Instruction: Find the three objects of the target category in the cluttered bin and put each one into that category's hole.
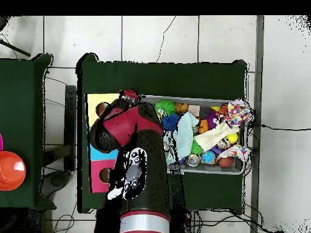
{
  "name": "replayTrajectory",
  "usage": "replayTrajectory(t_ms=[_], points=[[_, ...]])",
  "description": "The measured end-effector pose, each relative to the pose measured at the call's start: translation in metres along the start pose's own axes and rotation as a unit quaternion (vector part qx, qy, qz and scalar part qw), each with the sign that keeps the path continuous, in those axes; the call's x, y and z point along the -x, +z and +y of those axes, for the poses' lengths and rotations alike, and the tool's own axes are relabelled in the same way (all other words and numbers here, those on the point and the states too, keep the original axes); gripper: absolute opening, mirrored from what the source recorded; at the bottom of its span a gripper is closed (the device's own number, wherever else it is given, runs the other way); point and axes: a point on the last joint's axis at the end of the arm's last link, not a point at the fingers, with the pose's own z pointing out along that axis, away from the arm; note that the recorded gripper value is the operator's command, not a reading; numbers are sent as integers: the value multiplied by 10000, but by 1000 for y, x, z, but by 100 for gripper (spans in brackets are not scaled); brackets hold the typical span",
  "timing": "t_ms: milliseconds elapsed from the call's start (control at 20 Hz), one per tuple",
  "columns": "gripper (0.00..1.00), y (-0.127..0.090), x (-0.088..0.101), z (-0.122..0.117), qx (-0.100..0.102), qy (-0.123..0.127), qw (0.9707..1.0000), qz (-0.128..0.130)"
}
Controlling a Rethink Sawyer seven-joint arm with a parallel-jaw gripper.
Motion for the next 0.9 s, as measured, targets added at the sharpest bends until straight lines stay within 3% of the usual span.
replayTrajectory(t_ms=[900], points=[[100,5,-9,0,-45,19,10000,-47]])
